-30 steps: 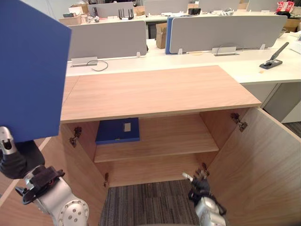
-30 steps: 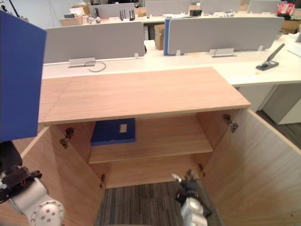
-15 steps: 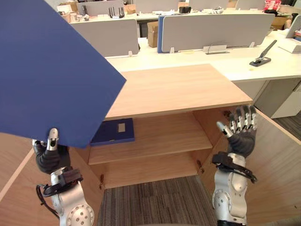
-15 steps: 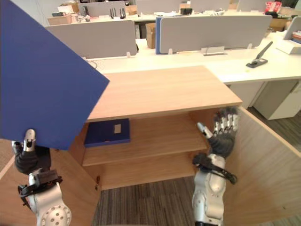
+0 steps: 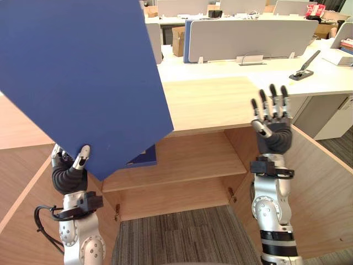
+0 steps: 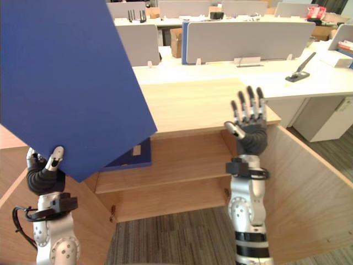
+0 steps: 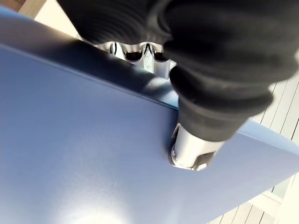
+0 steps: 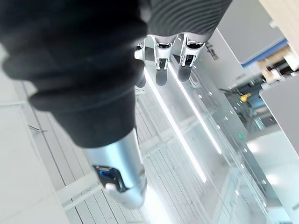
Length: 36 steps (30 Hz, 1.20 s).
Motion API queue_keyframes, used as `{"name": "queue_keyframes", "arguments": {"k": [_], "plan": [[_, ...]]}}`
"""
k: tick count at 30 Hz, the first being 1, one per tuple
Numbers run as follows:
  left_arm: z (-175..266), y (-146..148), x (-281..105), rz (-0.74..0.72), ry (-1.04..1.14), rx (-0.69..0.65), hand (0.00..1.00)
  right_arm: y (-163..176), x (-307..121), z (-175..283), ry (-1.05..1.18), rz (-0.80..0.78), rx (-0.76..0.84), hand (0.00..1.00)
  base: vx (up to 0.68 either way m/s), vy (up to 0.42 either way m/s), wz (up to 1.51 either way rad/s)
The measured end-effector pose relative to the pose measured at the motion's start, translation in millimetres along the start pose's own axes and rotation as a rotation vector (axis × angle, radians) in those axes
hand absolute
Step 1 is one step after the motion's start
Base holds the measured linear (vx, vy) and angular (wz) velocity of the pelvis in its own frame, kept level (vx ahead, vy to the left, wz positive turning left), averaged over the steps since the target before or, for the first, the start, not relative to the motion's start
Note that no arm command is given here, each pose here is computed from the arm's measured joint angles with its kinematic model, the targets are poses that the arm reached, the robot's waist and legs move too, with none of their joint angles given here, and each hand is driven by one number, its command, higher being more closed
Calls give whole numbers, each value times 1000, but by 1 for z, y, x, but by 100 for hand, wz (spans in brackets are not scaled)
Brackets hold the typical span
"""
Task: Walk over to the cabinet, pick up the folder, carry it to the office cabinet, place the folder inside the office cabinet, then close the office cabinet door
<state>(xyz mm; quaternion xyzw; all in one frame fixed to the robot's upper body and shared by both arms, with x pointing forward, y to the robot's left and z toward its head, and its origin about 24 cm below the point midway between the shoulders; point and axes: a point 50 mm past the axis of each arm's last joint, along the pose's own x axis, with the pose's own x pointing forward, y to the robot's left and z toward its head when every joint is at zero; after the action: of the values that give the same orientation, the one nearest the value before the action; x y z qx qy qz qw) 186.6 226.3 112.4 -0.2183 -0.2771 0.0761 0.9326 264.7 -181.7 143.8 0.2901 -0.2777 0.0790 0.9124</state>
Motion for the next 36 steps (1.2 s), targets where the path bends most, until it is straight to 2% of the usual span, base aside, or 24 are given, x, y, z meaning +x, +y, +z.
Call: {"name": "queue_keyframes", "arguments": {"k": [6,18,29,30,36], "plan": [[1,-4,5,-45,0,35,100,11,24,-22,174,164,83,0,0,0,0],[-13,-29,6,-238,91,7,100,59,49,-63,493,534,46,0,-3,1,0],[-11,-32,7,-252,73,-3,100,73,67,-59,498,636,-34,0,0,0,0],[-10,-32,7,-249,63,-4,100,76,70,-58,487,648,-38,100,0,0,0],[-7,-32,8,-230,27,-5,100,93,83,-48,446,744,-119,100,0,0,0]]}}
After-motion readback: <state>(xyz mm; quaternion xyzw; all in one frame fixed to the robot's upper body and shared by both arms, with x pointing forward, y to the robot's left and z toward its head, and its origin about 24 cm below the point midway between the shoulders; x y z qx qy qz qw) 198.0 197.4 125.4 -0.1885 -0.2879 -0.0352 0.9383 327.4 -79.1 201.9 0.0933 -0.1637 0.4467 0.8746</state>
